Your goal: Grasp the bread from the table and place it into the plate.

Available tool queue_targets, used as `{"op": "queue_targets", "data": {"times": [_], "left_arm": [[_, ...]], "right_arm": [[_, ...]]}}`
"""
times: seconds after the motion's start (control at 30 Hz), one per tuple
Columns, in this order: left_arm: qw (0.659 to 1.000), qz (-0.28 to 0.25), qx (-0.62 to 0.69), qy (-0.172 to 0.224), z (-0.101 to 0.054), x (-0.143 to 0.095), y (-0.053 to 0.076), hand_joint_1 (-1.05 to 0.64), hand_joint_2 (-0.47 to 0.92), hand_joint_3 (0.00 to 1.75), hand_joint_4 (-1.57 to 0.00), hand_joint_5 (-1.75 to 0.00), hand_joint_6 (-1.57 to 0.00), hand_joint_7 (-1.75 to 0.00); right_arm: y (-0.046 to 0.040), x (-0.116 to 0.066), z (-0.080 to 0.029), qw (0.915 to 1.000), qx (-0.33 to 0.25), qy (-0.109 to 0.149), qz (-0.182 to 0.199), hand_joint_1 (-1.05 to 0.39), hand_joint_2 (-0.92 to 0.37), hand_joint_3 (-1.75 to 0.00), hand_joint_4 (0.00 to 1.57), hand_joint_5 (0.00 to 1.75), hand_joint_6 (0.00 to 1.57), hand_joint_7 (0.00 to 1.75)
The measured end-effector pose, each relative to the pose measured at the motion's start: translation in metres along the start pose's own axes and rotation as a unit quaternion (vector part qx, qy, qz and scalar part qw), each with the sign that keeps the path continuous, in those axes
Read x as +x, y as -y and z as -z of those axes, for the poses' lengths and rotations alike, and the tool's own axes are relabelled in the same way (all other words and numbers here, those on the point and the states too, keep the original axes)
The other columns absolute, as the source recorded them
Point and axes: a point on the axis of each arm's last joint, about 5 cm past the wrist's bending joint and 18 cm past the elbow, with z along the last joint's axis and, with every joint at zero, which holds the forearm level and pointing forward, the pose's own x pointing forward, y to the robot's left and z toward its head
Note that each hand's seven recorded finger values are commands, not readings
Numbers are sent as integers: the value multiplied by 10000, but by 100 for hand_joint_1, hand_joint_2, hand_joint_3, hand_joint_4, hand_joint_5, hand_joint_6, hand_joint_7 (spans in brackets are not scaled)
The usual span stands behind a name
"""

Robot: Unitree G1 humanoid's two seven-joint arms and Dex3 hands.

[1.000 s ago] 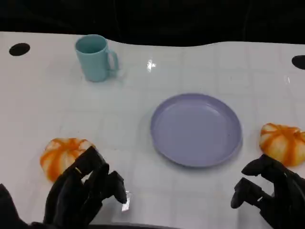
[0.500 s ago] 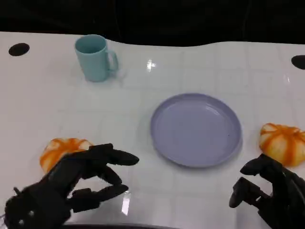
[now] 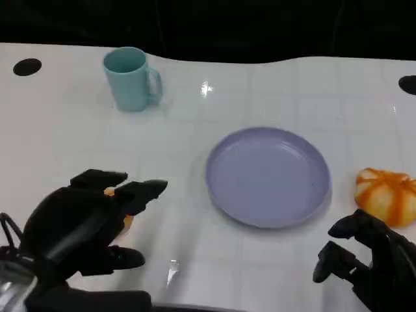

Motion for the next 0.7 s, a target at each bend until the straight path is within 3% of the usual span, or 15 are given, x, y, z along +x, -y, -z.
{"op": "queue_targets", "data": {"times": [0.17, 0.37, 0.43, 0.7], "left_arm": [[9975, 69, 682, -166, -21, 43, -28, -30, 71, 0, -14, -11, -27, 0], [9939, 275, 1024, -319, -40, 91, -53, -35, 70, 0, -13, -7, -24, 0], [9931, 355, 1065, -343, -49, 107, -56, -44, 72, 1, -10, -5, -19, 0], [9800, 1398, 1222, -720, -2, 364, -38, -52, 70, 0, -10, -4, -16, -1]], "right_arm": [[0, 1, 2, 10000, -3, -1, -2, -52, -92, -18, 72, 155, 82, 103], [0, 1, 3, 10000, -2, -3, -8, -52, -92, -18, 72, 155, 81, 104], [2, -2, 3, 10000, -3, -2, -3, -52, -92, -18, 72, 155, 82, 105], [8, -8, 3, 10000, -2, 5, -37, -52, -92, -18, 73, 155, 82, 105]]}}
